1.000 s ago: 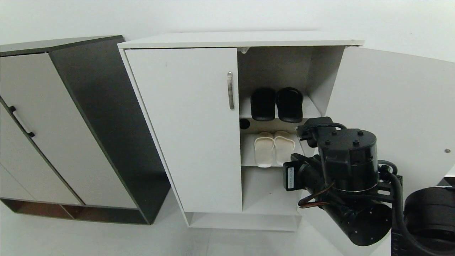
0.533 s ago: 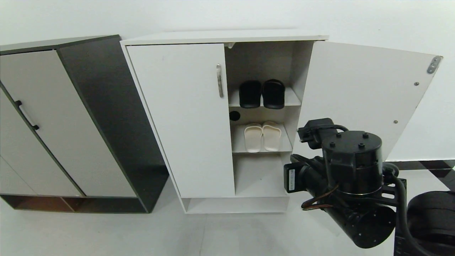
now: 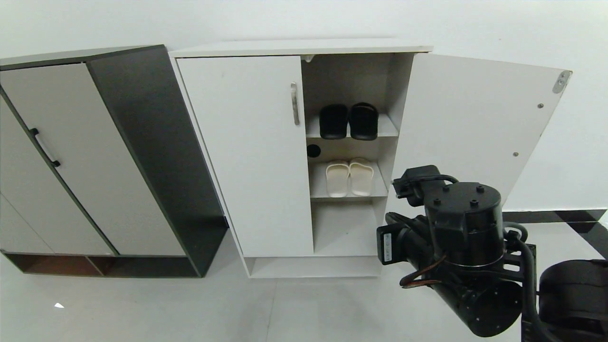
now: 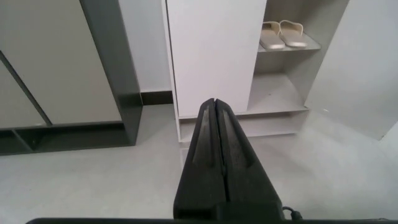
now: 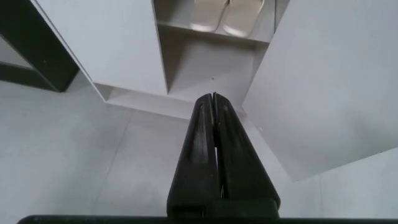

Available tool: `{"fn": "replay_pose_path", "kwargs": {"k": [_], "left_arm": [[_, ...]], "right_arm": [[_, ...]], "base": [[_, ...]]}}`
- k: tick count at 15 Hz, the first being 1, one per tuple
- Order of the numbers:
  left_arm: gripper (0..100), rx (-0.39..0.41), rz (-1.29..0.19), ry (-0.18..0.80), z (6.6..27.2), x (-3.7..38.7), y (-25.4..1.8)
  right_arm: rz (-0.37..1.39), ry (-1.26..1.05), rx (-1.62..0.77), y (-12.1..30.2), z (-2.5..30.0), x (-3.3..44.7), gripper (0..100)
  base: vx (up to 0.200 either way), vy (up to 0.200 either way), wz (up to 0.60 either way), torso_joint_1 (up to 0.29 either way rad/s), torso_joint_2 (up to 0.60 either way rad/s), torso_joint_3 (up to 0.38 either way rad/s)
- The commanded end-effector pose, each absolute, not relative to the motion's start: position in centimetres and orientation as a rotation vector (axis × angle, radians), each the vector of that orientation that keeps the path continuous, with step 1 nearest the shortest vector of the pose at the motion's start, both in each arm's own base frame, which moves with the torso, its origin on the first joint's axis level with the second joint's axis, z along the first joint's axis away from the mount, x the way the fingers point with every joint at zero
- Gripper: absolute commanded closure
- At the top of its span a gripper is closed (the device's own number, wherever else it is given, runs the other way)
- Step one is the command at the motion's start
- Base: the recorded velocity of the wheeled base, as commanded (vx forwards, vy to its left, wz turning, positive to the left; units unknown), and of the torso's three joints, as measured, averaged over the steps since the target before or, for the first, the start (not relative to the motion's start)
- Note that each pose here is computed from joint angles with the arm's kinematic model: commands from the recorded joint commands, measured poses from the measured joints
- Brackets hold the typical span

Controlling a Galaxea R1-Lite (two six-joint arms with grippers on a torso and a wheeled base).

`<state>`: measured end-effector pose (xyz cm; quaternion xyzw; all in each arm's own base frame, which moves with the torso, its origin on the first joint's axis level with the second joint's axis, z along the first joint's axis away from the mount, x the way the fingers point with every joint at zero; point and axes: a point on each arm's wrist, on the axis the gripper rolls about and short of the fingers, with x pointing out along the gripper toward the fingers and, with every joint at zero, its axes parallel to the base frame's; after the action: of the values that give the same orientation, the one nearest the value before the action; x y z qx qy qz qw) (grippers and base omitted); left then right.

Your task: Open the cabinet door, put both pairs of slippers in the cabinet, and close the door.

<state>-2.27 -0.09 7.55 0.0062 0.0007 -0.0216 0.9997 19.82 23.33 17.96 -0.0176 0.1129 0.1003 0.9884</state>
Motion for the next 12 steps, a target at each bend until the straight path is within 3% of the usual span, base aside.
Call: {"fn": "replay_pose_path", "kwargs": {"k": [1, 5, 8, 12], "left_arm": [[100, 0.012, -0.043, 0.001, 7.55, -2.27, -0.09], [100, 0.012, -0.043, 0.001, 7.55, -2.27, -0.09], [100, 0.012, -0.043, 0.001, 7.55, -2.27, -0.09], [100, 0.012, -0.043, 0.001, 7.55, -2.27, -0.09]], "right_arm": [[0.202, 0.233, -0.044, 23.45, 17.65, 19.88, 100], [0.201, 0.235, -0.059, 23.44, 17.52, 19.93, 100], [0.202, 0.233, -0.06, 23.4, 17.61, 19.9, 100], [0.201, 0.228, -0.059, 23.32, 17.79, 19.9, 100]], "base": [[0.0, 0.0, 0.0, 0.0, 0.0, 0.0], [0.0, 0.0, 0.0, -0.001, -0.05, -0.052], [0.0, 0.0, 0.0, 0.025, -0.2, -0.323], [0.0, 0.0, 0.0, 0.061, -0.53, -0.351]]}}
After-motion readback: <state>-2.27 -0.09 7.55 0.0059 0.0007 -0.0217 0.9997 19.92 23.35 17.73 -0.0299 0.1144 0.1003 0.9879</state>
